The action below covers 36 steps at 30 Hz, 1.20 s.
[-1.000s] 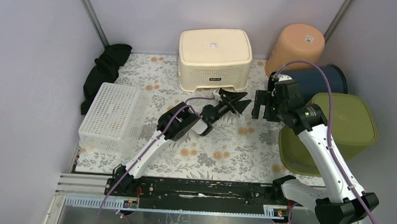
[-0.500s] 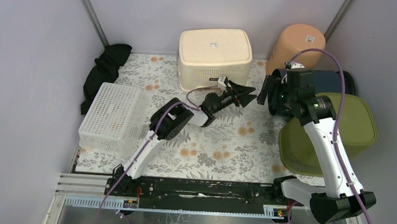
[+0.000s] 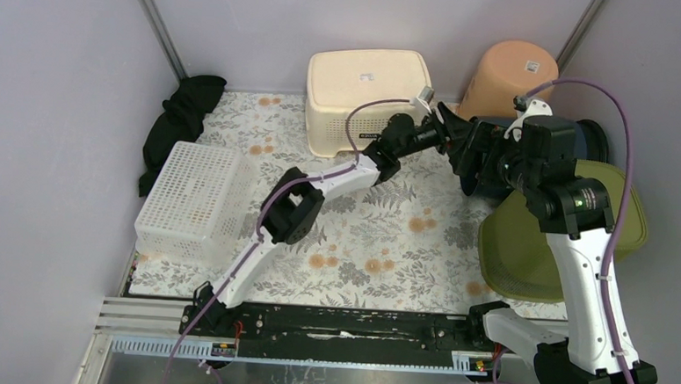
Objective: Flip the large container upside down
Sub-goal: Turn the container upside down at the center of the board.
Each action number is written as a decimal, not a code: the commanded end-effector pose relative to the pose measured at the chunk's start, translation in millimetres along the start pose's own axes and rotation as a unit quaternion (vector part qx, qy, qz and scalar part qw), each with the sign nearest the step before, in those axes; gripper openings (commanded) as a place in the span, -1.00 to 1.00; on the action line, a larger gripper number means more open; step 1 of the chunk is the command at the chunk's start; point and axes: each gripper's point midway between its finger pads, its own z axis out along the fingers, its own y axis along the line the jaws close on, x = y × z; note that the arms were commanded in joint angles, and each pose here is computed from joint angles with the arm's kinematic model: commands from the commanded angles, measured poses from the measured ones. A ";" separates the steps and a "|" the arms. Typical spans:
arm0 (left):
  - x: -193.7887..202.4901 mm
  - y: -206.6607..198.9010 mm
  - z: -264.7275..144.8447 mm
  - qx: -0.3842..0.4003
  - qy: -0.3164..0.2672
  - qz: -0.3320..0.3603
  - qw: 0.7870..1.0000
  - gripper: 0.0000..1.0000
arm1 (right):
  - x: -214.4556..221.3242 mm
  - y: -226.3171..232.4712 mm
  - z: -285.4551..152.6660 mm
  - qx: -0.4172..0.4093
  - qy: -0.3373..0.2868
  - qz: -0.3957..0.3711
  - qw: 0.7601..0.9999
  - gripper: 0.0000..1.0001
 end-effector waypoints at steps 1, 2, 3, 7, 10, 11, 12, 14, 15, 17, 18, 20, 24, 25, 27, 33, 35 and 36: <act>14.4 62.3 4.4 -0.104 0.035 0.015 0.994 0.26 | -3.0 4.6 -11.5 -0.014 -0.004 -0.004 1.000 0.99; 14.4 64.2 6.9 -0.111 0.036 0.020 0.993 0.26 | -2.5 4.5 -11.8 -0.014 -0.003 -0.004 1.000 0.99; 13.3 67.4 8.8 -0.117 0.037 0.024 0.992 0.26 | -1.6 4.5 -11.7 -0.015 -0.002 -0.005 1.000 0.99; 10.4 76.2 11.0 -0.137 0.032 0.040 0.989 0.27 | -1.4 4.8 -11.6 -0.017 -0.003 -0.007 1.000 0.98; 8.8 84.3 12.0 -0.148 0.030 0.048 0.987 0.28 | -0.1 6.3 -9.2 -0.022 0.000 -0.007 1.000 0.98; 7.6 86.5 12.4 -0.150 0.028 0.051 0.987 0.28 | -0.4 7.5 -8.6 -0.025 0.000 -0.006 1.000 0.99; 7.6 84.9 14.2 -0.147 0.026 0.056 0.987 0.29 | -0.3 9.0 -8.0 -0.028 0.000 -0.005 1.000 0.98; 8.6 84.3 18.4 -0.138 0.026 0.061 0.988 0.30 | -0.7 10.0 -6.7 -0.031 0.000 -0.004 1.000 0.98; 11.6 79.4 21.8 -0.126 0.027 0.065 0.990 0.30 | -0.8 10.2 -5.9 -0.031 0.000 -0.004 1.000 0.98; 17.5 69.3 27.6 -0.100 0.027 0.073 0.992 0.31 | 0.1 11.1 -4.1 -0.033 0.002 -0.003 0.999 0.98; 21.9 63.4 30.2 -0.087 0.027 0.080 0.993 0.31 | 1.4 10.8 -2.9 -0.034 0.003 -0.003 0.999 0.99; 29.4 54.4 34.5 -0.066 0.026 0.091 0.993 0.33 | 2.5 10.8 -2.5 -0.035 0.004 -0.003 0.999 0.99; 41.9 47.6 41.7 -0.041 0.028 0.111 0.993 0.37 | 3.3 9.9 -3.1 -0.034 0.003 -0.003 0.999 0.98; 44.0 47.1 42.9 -0.039 0.027 0.114 0.992 0.37 | 3.6 10.2 -3.6 -0.035 0.003 -0.004 0.999 0.99; 47.8 49.5 44.7 -0.037 0.025 0.118 0.992 0.39 | 4.1 10.4 -3.6 -0.036 0.003 -0.003 0.999 0.99; 48.8 58.2 49.1 -0.035 -0.001 0.131 0.991 -0.01 | 7.5 11.0 -1.0 -0.040 0.006 -0.003 0.999 0.99; 47.0 58.7 49.1 -0.033 -0.009 0.129 0.991 -0.27 | 9.3 10.6 -1.0 -0.040 0.008 -0.003 0.999 0.99; 44.9 59.3 48.3 -0.034 -0.015 0.128 0.991 -0.38 | 10.0 11.1 -1.1 -0.042 0.009 -0.003 0.999 0.99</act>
